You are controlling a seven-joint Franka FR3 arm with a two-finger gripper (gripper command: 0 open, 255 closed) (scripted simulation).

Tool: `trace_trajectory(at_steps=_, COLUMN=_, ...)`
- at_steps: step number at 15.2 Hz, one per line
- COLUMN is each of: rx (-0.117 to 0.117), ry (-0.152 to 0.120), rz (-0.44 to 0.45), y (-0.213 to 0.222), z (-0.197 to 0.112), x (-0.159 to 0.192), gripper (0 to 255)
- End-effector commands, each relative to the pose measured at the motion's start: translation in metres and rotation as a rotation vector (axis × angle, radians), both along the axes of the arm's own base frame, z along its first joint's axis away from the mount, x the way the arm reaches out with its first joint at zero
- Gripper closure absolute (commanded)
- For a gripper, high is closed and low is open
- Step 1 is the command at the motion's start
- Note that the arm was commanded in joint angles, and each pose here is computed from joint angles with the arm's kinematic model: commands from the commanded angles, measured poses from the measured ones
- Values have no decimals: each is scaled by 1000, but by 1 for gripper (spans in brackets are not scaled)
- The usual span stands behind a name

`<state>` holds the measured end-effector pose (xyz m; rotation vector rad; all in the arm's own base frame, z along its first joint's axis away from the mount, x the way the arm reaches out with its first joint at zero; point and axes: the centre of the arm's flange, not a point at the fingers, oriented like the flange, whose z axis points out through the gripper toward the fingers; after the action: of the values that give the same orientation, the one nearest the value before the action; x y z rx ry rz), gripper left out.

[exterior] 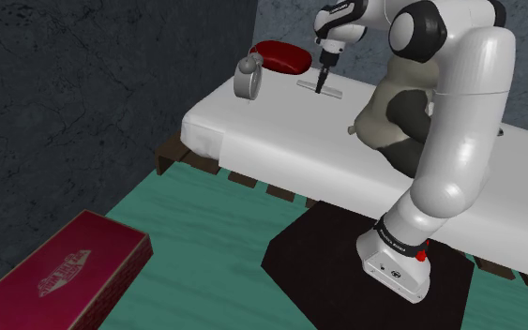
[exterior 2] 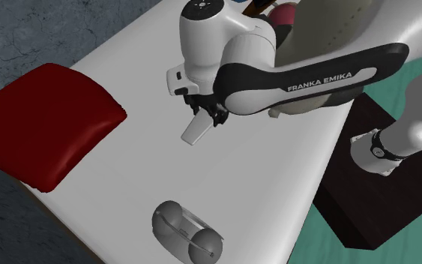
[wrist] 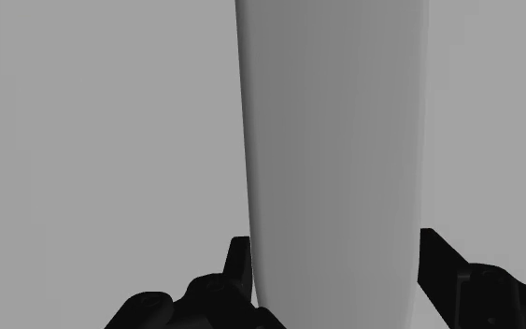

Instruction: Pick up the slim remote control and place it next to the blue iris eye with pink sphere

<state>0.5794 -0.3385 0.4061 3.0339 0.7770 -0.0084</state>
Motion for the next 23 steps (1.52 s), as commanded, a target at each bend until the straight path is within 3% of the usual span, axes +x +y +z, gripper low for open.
trace_trajectory(at_steps=1, rx=0, ry=0, rz=0, y=0, z=11, x=1, gripper=255)
trace_trajectory(at_steps=23, rx=0, ry=0, rz=0, y=0, z=127, x=1, gripper=255)
